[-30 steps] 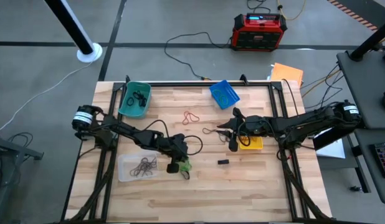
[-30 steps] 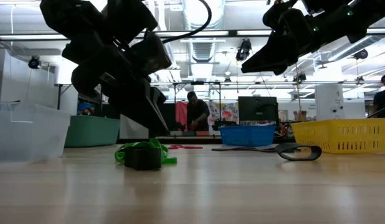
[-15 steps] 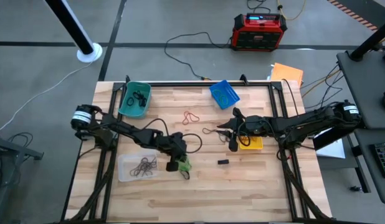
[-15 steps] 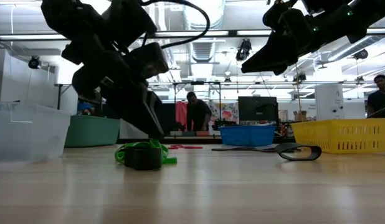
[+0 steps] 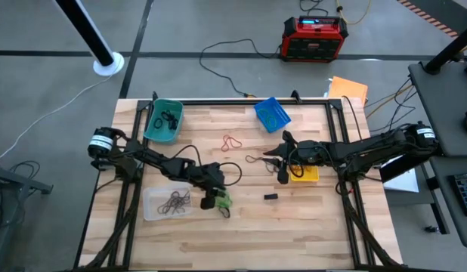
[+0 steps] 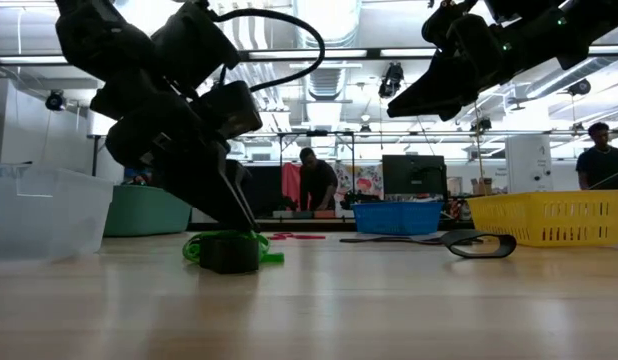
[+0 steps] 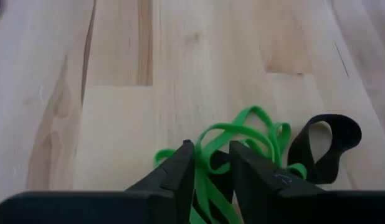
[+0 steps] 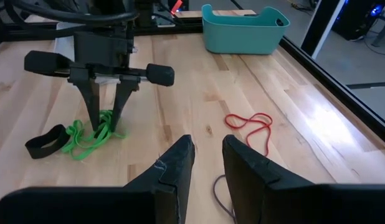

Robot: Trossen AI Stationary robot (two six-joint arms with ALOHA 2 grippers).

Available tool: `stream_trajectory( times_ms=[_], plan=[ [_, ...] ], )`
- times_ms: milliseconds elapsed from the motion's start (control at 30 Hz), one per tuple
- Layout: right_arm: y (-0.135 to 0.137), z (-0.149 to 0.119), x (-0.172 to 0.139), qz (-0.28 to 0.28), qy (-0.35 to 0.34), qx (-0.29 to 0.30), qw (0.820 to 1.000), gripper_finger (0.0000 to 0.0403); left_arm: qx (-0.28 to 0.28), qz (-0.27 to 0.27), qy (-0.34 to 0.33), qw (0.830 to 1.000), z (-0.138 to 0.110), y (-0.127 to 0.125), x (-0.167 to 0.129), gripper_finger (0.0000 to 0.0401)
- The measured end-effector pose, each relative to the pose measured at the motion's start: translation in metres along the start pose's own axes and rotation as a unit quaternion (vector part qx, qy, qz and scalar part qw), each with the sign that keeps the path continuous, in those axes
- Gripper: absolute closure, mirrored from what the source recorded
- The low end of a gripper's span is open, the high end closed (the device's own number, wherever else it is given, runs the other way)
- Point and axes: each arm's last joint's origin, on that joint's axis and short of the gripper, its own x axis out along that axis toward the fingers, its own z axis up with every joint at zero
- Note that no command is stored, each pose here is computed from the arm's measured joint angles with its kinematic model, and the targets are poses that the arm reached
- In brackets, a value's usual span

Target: Sort rubber bands into baskets

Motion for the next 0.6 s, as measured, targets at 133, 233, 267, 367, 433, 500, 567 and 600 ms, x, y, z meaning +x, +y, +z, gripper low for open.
stream_trajectory(
  times_ms=[133,233,267,367,433,500,567,600],
  plan=[
    [0.0,0.0,0.0,0.0,0.0,0.0,1.0,0.0321,-0.006,0.0,0.004,1.0,-0.002,0.0,0.0,0.0344],
    [0.0,0.0,0.0,0.0,0.0,0.0,1.0,0.0321,-0.004,0.0,0.003,1.0,-0.002,0.0,0.0,0.0385],
    [0.0,0.0,0.0,0.0,0.0,0.0,1.0,0.0321,-0.001,0.0,0.002,1.0,-0.002,0.0,0.0,0.0393],
    [0.0,0.0,0.0,0.0,0.0,0.0,1.0,0.0321,0.014,-0.002,-0.013,1.0,0.002,0.0,0.0,0.0394],
    [0.0,0.0,0.0,0.0,0.0,0.0,1.0,0.0321,0.027,0.0,-0.018,0.999,0.004,-0.001,-0.001,0.0399],
    [0.0,0.0,0.0,0.0,0.0,0.0,1.0,0.0321,0.041,0.012,-0.025,0.999,0.007,-0.001,-0.003,0.04],
    [0.0,0.0,0.0,0.0,0.0,0.0,1.0,0.0321,0.055,0.028,-0.035,0.997,0.01,0.0,-0.007,0.04],
    [0.0,0.0,0.0,0.0,0.0,0.0,1.0,0.0321,0.061,0.036,-0.041,0.997,0.012,0.0,-0.009,0.04]
  ],
)
